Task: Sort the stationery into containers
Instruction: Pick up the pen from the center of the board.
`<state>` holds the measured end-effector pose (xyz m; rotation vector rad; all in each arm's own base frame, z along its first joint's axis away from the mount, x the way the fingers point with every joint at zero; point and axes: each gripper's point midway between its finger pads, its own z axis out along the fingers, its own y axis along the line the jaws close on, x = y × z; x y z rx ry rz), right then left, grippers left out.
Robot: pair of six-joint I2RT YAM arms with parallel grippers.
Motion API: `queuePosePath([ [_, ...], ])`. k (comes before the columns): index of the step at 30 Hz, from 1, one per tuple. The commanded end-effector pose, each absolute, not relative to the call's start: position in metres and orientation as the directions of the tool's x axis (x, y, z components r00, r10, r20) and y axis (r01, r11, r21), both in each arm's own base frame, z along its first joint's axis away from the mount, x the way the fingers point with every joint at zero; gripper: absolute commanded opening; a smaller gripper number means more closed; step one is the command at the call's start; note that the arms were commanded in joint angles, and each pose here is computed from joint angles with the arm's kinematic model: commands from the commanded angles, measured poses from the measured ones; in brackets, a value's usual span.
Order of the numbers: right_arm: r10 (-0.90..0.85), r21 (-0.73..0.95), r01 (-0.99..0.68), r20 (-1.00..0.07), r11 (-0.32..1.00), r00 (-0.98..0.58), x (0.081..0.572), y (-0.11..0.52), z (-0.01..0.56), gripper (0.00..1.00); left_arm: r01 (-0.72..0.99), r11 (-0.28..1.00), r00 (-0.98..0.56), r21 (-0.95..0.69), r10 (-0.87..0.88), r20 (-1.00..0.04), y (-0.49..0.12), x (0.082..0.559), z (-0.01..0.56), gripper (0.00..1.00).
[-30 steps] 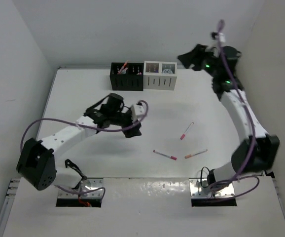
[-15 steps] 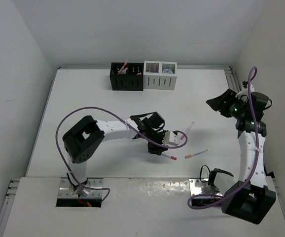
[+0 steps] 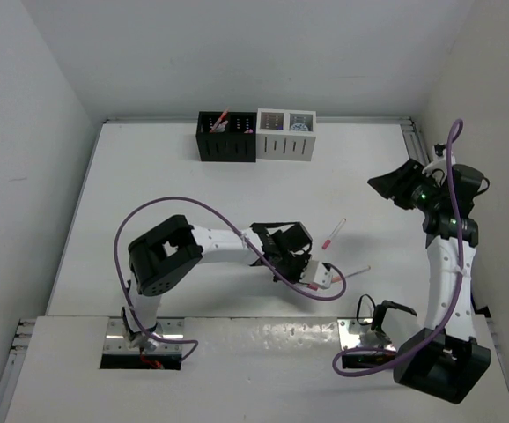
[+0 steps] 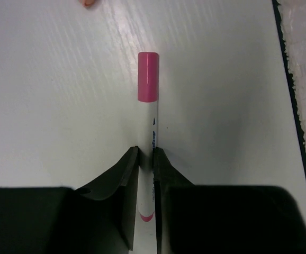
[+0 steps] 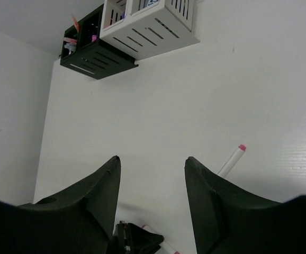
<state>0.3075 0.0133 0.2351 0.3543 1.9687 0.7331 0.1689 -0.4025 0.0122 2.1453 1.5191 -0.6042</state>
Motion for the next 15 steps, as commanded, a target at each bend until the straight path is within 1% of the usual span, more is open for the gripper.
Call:
queuePosePath([
  [1,0.521,0.624,-0.101,-0.72,0.775,-0.459,0.312,0.015,0.254,0.51,0.954,-0.287,0.296,0.091,0.838,-0.459,-0.379,0.172,-0.028,0.09],
  [3,0.503,0.611,-0.122,-0.735,0.782,-0.454,0.313,0.018,0.256,0.51,0.964,-0.257,0.259,0.067,0.852,-0.455,-0.37,0.174,-0.028,0.04],
  [4,0.497,0.606,-0.135,-0.743,0.784,-0.449,0.314,0.02,0.258,0.51,0.969,-0.241,0.238,0.054,0.852,-0.466,-0.367,0.174,-0.026,0.04],
  [5,0.49,0.599,-0.141,-0.749,0.788,-0.446,0.316,0.021,0.258,0.51,0.976,-0.216,0.208,0.037,0.857,-0.472,-0.361,0.176,-0.025,0.01],
  [6,0.485,0.596,-0.149,-0.753,0.789,-0.445,0.318,0.023,0.258,0.51,0.987,-0.16,0.153,0.028,0.859,-0.488,-0.352,0.191,-0.02,0.0],
  [8,0.463,0.586,-0.182,-0.764,0.79,-0.45,0.323,0.035,0.259,0.52,0.999,-0.054,0.043,-0.003,0.826,-0.562,-0.347,0.209,0.006,0.0],
  [9,0.452,0.584,-0.2,-0.766,0.787,-0.457,0.325,0.042,0.26,0.53,0.999,0.042,-0.045,-0.018,0.801,-0.597,-0.334,0.236,0.018,0.0],
  [10,0.436,0.585,-0.23,-0.765,0.778,-0.474,0.329,0.054,0.258,0.55,0.993,0.094,-0.116,-0.068,0.743,-0.659,-0.334,0.244,0.042,0.0],
  [11,0.431,0.591,-0.252,-0.764,0.767,-0.48,0.331,0.061,0.261,0.58,0.979,0.182,-0.191,-0.087,0.689,-0.699,-0.318,0.273,0.058,0.0],
  [12,0.41,0.588,-0.303,-0.772,0.75,-0.485,0.332,0.078,0.266,0.6,0.967,0.23,-0.234,-0.111,0.626,-0.744,-0.316,0.282,0.084,0.0],
  [13,0.403,0.593,-0.318,-0.769,0.74,-0.496,0.335,0.085,0.265,0.62,0.962,0.238,-0.253,-0.138,0.575,-0.778,-0.315,0.288,0.1,0.0],
  [14,0.39,0.591,-0.362,-0.778,0.721,-0.493,0.336,0.099,0.272,0.65,0.944,0.297,-0.282,-0.143,0.502,-0.818,-0.307,0.304,0.127,0.0],
  [15,0.387,0.594,-0.379,-0.778,0.71,-0.495,0.338,0.106,0.274,0.66,0.943,0.291,-0.288,-0.164,0.46,-0.84,-0.308,0.305,0.141,0.0],
])
